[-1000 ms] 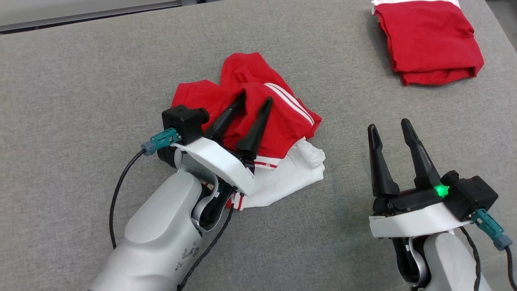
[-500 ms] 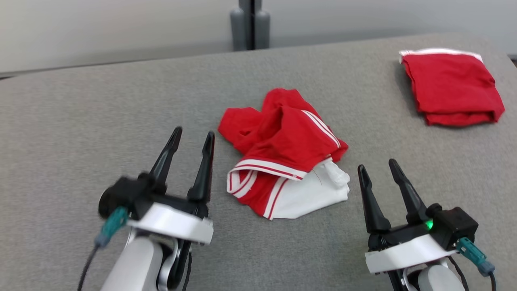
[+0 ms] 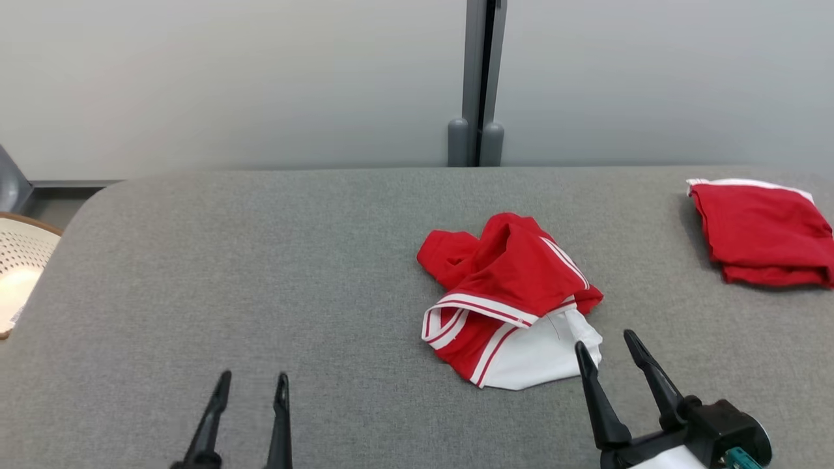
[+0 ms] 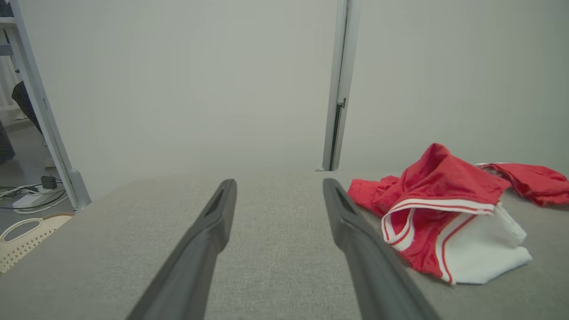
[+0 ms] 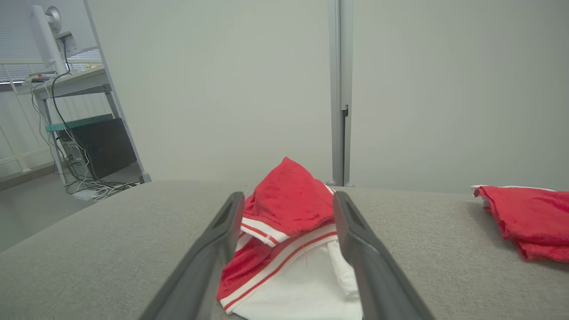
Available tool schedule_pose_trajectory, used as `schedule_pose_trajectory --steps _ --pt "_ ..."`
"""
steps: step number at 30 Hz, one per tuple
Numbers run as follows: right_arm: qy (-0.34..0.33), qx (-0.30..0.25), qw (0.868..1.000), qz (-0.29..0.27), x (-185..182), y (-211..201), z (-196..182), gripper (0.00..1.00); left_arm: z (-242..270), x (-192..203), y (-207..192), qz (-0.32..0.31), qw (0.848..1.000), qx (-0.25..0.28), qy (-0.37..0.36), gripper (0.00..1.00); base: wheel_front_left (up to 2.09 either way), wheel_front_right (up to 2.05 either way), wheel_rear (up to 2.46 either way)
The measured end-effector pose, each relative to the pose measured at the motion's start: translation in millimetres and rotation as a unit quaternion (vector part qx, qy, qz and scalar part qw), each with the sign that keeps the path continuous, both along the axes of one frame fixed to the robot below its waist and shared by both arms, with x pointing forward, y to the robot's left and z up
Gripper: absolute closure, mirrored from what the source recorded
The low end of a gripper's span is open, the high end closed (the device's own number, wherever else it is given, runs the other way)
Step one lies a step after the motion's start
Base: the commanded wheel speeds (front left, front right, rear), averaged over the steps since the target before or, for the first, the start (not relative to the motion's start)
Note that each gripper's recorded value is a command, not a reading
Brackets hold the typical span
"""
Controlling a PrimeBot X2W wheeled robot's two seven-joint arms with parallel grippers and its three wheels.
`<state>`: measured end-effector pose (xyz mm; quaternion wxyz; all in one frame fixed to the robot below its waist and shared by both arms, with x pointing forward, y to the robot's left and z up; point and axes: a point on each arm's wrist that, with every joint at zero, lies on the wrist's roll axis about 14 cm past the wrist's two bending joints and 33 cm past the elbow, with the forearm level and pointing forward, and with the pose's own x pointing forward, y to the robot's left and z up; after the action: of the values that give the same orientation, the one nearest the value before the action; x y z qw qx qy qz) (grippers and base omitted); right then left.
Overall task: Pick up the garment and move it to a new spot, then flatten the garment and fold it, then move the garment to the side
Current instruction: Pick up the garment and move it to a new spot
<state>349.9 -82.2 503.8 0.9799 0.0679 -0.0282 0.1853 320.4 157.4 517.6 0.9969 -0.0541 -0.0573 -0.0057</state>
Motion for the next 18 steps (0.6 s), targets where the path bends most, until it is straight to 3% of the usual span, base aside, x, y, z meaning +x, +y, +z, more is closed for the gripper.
schedule_pose_trajectory --steps 3,18 --pt "-0.001 -0.006 1.0 -0.003 -7 -2 -1 0.0 -10 -14 3 0.011 0.999 0.031 0.015 0.0 0.0 0.0 0.0" --pt "-0.011 0.001 1.0 -0.021 -17 -8 6 0.0 -17 -26 10 0.032 0.999 0.011 0.023 0.0 0.0 0.0 0.0"
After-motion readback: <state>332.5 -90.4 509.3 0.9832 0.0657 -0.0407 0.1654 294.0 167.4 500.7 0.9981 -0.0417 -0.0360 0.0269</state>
